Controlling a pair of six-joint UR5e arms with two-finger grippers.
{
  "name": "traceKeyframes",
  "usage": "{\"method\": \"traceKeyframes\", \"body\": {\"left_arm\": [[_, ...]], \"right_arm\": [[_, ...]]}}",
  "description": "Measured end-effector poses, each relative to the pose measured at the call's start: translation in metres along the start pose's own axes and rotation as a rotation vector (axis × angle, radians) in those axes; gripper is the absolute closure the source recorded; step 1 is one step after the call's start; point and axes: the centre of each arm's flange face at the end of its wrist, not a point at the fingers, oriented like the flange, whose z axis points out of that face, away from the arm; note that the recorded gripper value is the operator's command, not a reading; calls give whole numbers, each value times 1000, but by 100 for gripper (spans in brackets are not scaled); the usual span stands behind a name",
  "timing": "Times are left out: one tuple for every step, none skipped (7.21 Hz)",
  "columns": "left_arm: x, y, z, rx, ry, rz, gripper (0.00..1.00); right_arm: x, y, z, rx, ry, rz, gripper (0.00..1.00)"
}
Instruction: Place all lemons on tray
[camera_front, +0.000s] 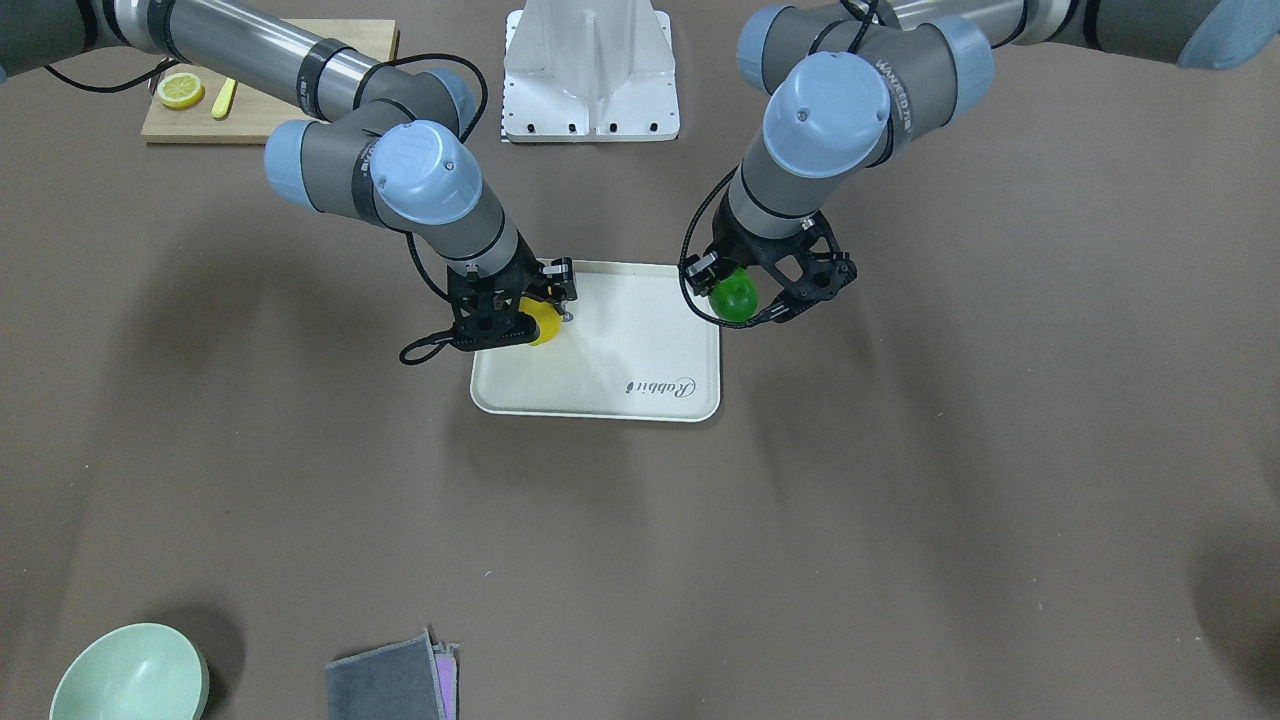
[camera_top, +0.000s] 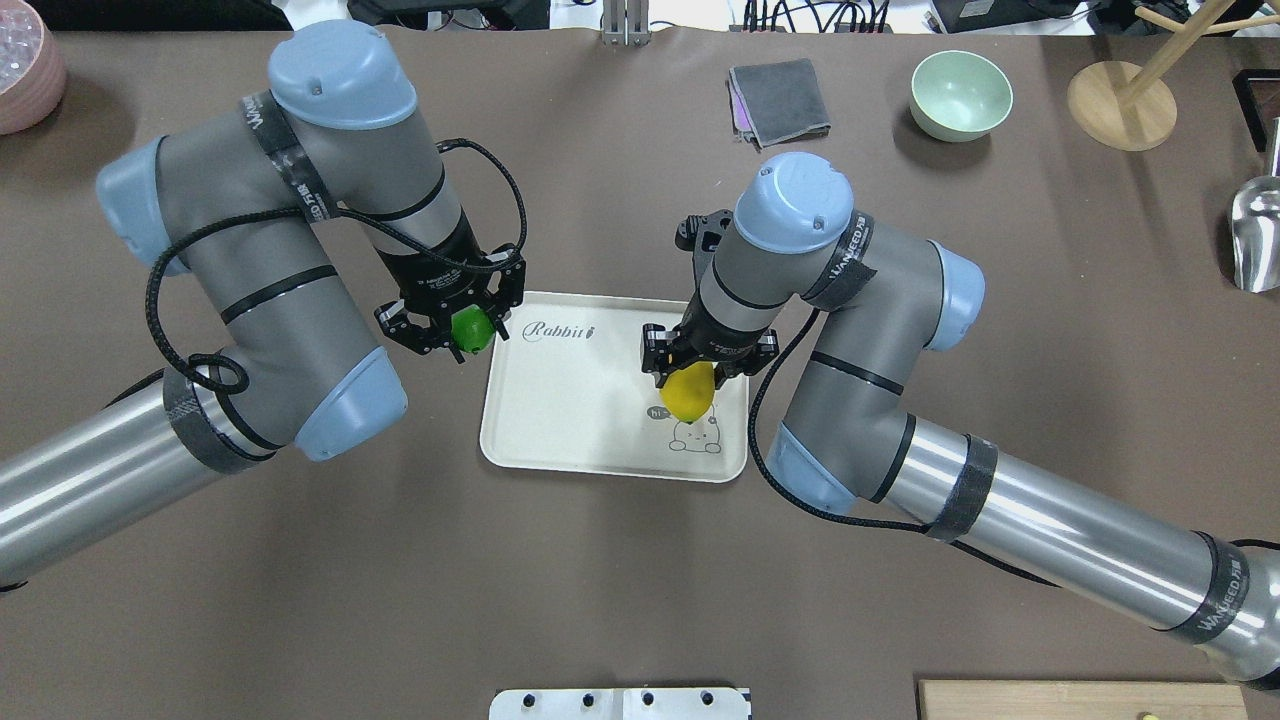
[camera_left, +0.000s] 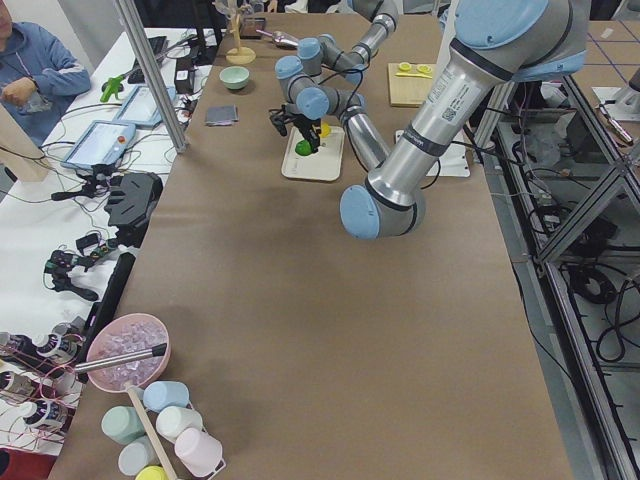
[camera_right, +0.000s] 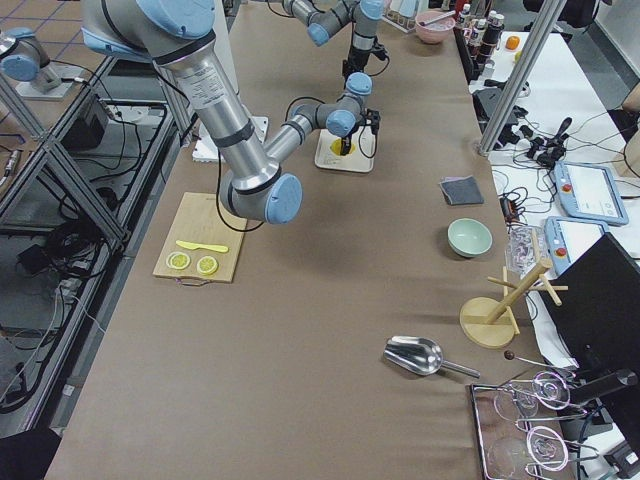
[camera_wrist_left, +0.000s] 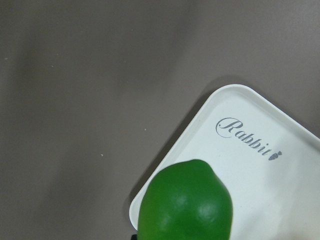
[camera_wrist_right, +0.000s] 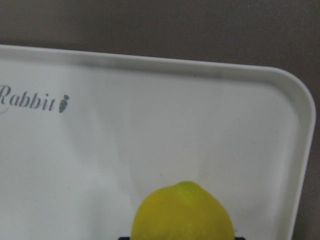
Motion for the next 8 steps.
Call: {"method": "traceKeyframes", "body": {"left_arm": [[4,3,4,2,-1,-9,100],[9,9,8,10,0,-20,100],[14,17,14,18,7,-35,100],[19,25,19,18,11,-53,100],[28,33,24,22,13,-71,100],[42,46,31,39,13,-87,100],[54,59,39,56,16,-97,92],[61,66,45,63,20,-99,39]], "right_arm": [[0,-2,-2,6,-1,2,0],[4,-11,-16,23,-10,12,0],[21,-28,-41,41,-26,37,0],[53,-45,-70,61,-39,70,0],[92,-57,-98,86,-44,103,0],[134,-65,-120,117,-36,141,0],[178,-74,-137,151,-13,179,0],[229,-82,-155,187,21,199,0]]}}
